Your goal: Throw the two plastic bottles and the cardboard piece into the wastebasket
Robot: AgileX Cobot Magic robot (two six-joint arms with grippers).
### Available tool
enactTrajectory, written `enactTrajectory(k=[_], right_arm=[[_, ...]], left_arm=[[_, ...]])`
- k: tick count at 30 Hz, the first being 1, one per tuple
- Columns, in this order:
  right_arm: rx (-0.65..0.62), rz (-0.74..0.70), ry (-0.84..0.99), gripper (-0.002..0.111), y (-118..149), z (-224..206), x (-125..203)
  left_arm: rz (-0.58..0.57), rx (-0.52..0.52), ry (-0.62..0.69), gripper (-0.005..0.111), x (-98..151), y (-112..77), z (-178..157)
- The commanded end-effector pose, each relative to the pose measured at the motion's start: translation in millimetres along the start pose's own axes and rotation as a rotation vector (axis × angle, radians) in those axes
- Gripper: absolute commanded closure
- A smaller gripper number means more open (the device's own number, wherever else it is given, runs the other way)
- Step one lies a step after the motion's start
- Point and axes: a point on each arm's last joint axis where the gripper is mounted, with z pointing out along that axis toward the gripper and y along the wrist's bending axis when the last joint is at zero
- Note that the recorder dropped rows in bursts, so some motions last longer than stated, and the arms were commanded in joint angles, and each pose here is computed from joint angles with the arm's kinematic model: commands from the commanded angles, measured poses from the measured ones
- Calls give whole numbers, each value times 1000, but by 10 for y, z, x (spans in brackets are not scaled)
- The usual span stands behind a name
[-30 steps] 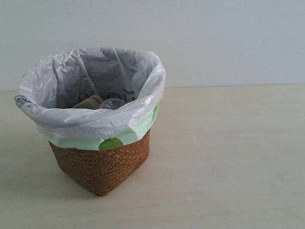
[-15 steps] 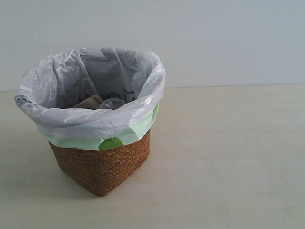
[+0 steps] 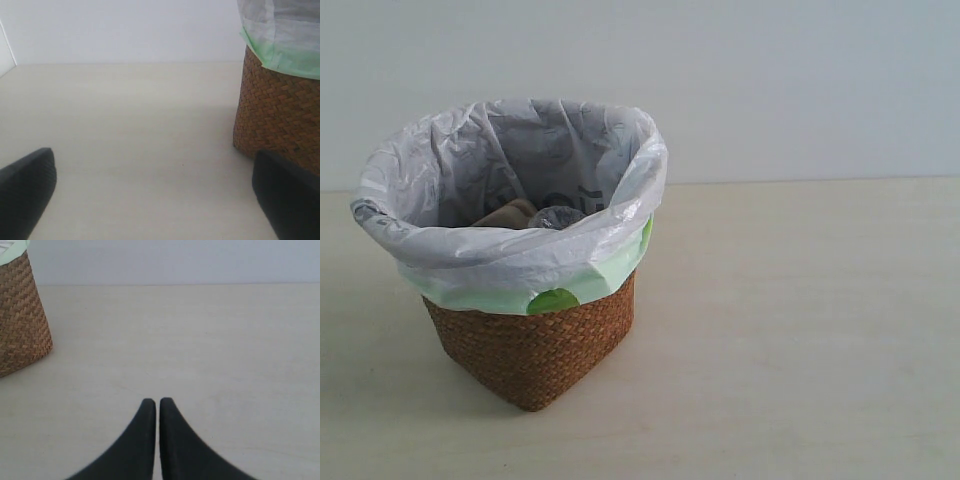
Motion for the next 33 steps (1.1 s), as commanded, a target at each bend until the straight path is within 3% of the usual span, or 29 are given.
enactTrajectory(k=[1,33], right_arm=[[2,-9,-7,108,-2,-5,-3],[1,-9,-17,108,-1,-5,-13]], left_arm=[[-9,7,-15,-1,-21,-3,-6],[-9,7,-15,-1,-21,-3,-6]])
